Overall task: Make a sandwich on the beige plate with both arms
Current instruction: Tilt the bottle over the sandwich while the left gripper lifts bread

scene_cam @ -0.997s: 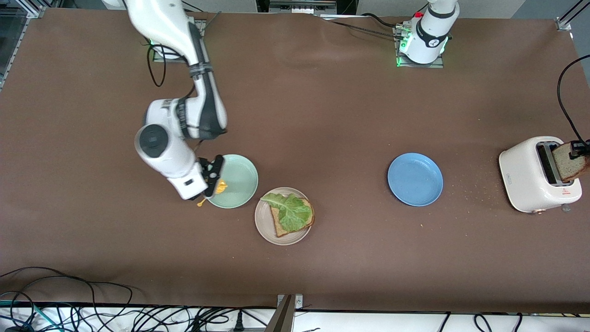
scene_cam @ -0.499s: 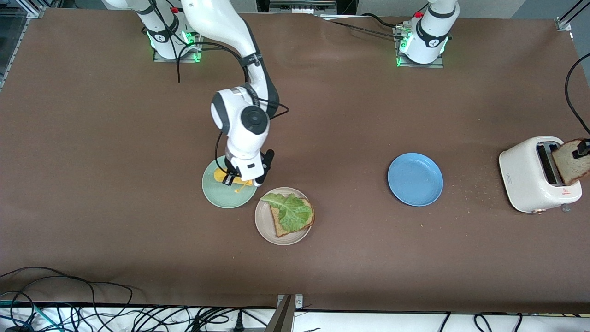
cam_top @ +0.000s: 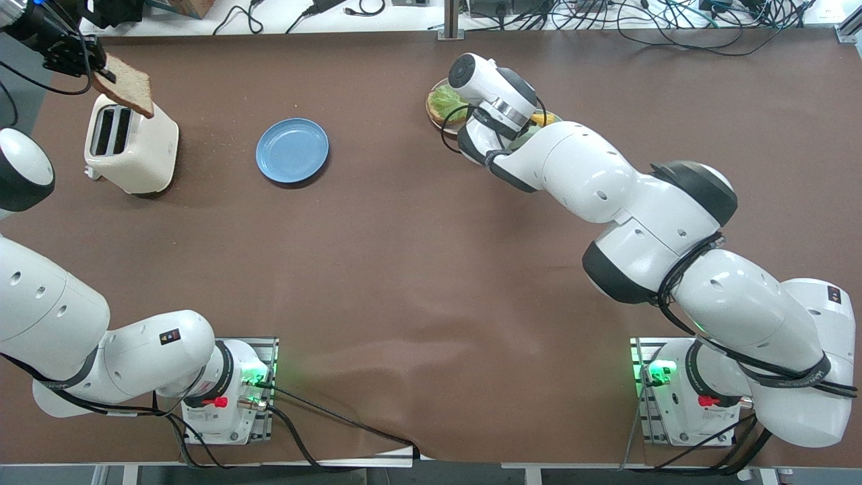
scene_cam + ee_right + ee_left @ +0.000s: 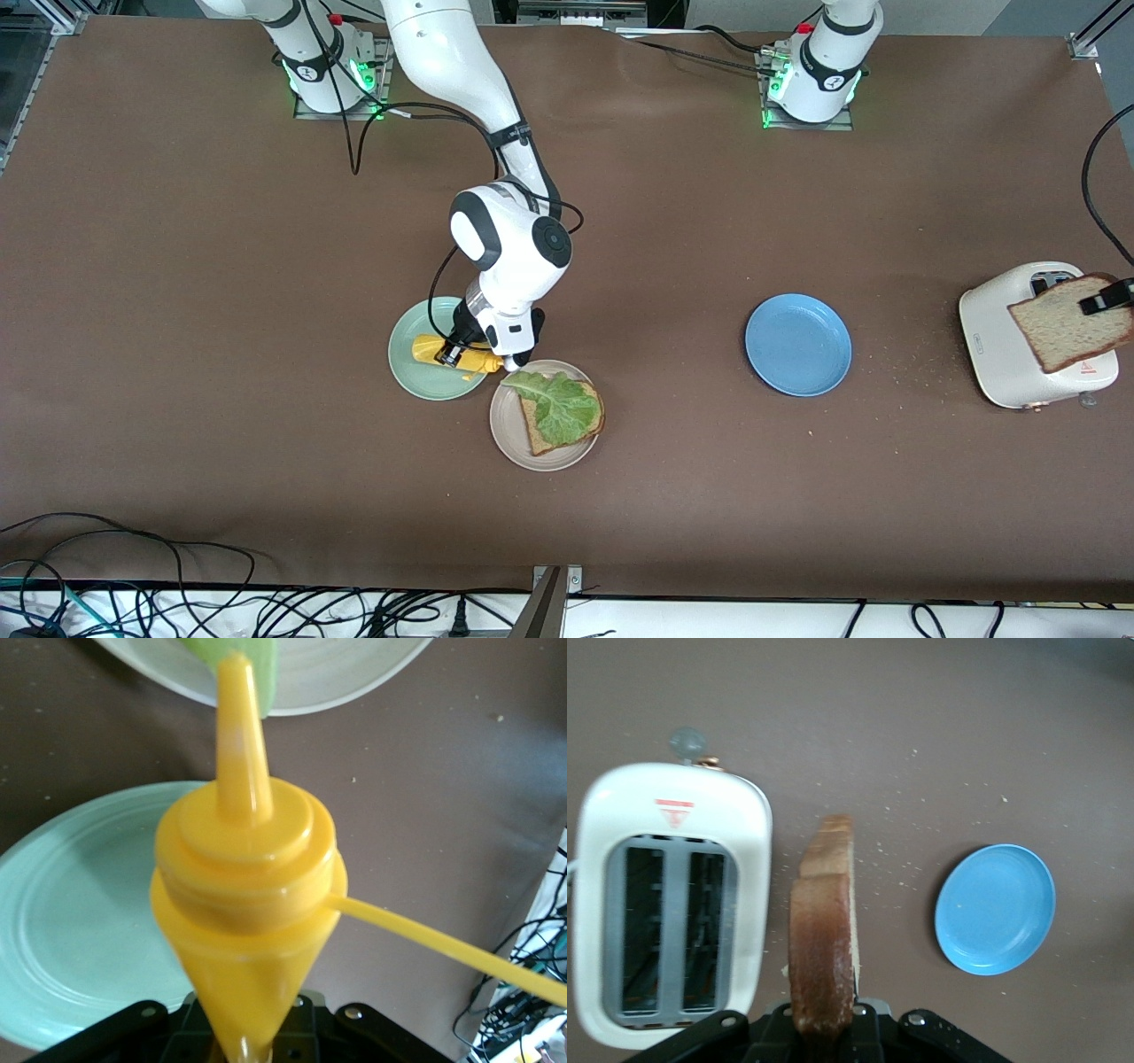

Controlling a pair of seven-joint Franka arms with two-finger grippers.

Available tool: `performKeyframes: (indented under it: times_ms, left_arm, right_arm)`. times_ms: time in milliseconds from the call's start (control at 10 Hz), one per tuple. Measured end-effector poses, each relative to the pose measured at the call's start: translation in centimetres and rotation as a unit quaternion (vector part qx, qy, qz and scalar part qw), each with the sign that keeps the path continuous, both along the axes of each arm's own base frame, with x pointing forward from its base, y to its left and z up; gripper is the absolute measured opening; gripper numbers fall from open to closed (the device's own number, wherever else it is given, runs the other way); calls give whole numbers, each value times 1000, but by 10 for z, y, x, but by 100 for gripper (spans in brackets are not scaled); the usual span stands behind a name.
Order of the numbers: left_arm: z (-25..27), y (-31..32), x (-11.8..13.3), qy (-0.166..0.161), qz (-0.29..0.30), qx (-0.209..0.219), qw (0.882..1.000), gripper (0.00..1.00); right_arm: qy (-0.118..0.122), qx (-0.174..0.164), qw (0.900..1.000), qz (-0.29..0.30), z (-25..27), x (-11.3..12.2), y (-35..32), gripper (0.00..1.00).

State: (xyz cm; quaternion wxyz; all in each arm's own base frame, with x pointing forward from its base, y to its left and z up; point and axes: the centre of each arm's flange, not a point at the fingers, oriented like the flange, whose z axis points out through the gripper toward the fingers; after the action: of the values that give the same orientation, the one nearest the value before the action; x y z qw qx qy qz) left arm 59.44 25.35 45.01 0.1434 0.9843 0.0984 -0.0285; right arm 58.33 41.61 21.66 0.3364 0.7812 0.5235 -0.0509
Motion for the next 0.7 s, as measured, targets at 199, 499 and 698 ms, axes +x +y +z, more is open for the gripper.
performKeyframes:
  times_ms: [199,499,698]
  left_arm:
    - [-12,-31,8,23,-20,-28,999,9]
    - [-25,-65,17,33,-22,-104,994,9]
    - [-34,-79,20,40,-19,-157,987,9]
  right_arm:
    - [-10,-18,1000,5,-10,-2,4,18]
    - [-16,-32,999,6,-4,1,3,18]
    - [-11,-42,999,5,35,21,-16,18]
